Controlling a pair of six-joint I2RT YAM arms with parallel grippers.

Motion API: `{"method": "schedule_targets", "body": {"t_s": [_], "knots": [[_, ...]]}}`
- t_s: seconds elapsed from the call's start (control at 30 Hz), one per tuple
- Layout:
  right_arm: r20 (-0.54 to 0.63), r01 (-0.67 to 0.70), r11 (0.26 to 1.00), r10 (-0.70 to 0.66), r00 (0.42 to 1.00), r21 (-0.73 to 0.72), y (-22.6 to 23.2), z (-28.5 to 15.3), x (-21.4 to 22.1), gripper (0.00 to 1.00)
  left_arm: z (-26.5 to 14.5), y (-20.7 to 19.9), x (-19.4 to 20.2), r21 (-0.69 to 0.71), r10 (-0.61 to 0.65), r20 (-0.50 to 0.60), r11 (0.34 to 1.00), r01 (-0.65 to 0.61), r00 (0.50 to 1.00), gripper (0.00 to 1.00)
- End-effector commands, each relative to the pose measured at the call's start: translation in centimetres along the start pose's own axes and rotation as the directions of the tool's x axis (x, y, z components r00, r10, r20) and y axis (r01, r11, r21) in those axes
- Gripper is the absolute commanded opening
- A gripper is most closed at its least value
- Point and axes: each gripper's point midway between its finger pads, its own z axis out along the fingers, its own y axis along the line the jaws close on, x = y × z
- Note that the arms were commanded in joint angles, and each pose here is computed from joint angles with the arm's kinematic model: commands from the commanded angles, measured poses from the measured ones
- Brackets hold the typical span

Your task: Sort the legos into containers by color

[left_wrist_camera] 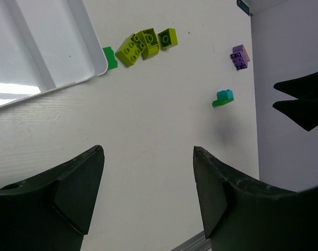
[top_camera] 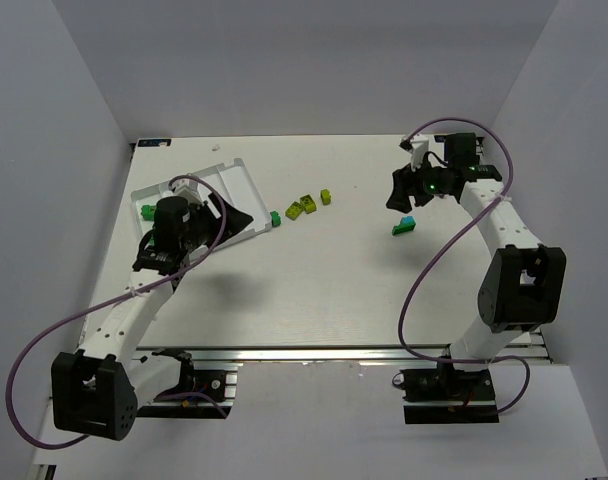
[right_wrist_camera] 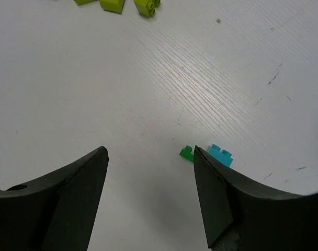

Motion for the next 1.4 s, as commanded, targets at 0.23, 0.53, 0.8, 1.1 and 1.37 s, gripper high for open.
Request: {"method": "schedule_targets", "body": {"t_s": [0.23,0.53,0.8,1.1,1.37], "knots": [[-0.030,-0.040,0.998,0.041,0.999,0.042,-2.0,-0.3,0.8,0.72,0.4,-1.3,-0.2,0.055,-0.003,0.037,0.998,0.001,0.999,0.79],[-0.095,-0.153,0.972,0.172,0.981,0.180,-5.2,0.4,2.9,0.71,0.2,-1.1,0.3,0.056,-0.004,0.045,0.998,0.001,0.999,0.79],[-0.176,-0.262,0.921,0.319,0.931,0.287,-7.9,1.8,5.9,0.69,0.6,-0.9,1.3,0.053,-0.020,0.027,0.998,0.018,0.999,0.79],[-0.168,-0.338,0.881,0.408,0.897,0.332,-10.6,3.0,6.5,0.65,1.0,-0.9,1.7,0.038,-0.023,0.014,0.999,0.023,1.000,0.80],[-0.263,-0.305,0.890,0.401,0.877,0.339,-11.2,4.3,8.6,0.63,1.7,-1.2,2.4,0.031,-0.026,-0.007,0.999,0.026,1.000,0.80]]}}
